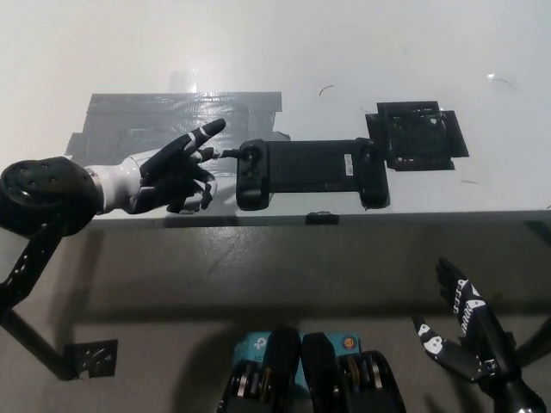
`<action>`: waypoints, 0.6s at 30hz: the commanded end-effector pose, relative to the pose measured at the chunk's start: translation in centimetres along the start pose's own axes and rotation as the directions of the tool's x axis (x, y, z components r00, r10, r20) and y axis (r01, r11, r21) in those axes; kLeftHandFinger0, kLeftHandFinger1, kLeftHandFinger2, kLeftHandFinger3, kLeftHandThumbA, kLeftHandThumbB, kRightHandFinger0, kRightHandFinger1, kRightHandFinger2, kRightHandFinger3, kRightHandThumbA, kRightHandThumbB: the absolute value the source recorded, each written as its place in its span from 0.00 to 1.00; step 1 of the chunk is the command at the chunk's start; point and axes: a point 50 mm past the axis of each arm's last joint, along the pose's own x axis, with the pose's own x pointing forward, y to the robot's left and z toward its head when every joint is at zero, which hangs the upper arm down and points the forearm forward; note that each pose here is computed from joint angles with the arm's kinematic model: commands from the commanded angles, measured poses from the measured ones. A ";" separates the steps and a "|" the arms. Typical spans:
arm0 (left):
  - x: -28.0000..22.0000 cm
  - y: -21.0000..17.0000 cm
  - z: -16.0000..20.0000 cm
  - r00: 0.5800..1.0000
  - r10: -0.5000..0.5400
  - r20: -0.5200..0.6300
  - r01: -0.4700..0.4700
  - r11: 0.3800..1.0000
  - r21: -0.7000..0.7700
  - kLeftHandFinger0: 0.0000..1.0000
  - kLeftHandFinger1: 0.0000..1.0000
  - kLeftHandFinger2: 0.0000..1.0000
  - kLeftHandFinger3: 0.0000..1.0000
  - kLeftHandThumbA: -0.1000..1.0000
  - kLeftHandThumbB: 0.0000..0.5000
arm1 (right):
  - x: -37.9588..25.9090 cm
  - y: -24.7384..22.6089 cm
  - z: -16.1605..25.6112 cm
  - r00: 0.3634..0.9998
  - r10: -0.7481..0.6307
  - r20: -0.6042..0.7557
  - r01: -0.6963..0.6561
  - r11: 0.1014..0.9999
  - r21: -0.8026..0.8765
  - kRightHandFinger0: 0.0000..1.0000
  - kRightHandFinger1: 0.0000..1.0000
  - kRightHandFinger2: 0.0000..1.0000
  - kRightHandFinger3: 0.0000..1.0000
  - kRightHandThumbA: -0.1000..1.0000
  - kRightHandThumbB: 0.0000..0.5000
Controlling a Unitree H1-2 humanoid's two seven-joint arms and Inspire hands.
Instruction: A controller is being placed at the center of the desk near the left hand and the robot uses its left hand's index finger to press a button at the left area of the controller
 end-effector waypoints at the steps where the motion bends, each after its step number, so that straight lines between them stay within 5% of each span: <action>1: -0.3 1.3 3.6 0.999 0.020 0.037 -0.023 0.998 0.060 0.00 0.00 0.23 1.00 1.00 0.85 | 0.9 -0.3 1.8 0.998 -0.003 0.059 0.004 1.000 -0.011 1.00 1.00 1.00 1.00 0.58 0.46; 18: 1.3 0.6 2.8 0.999 0.046 -0.019 -0.044 0.994 0.098 0.00 0.00 0.23 1.00 1.00 0.85 | 0.9 -0.2 1.7 0.998 0.004 0.058 -0.003 1.000 -0.020 1.00 1.00 1.00 1.00 0.52 0.42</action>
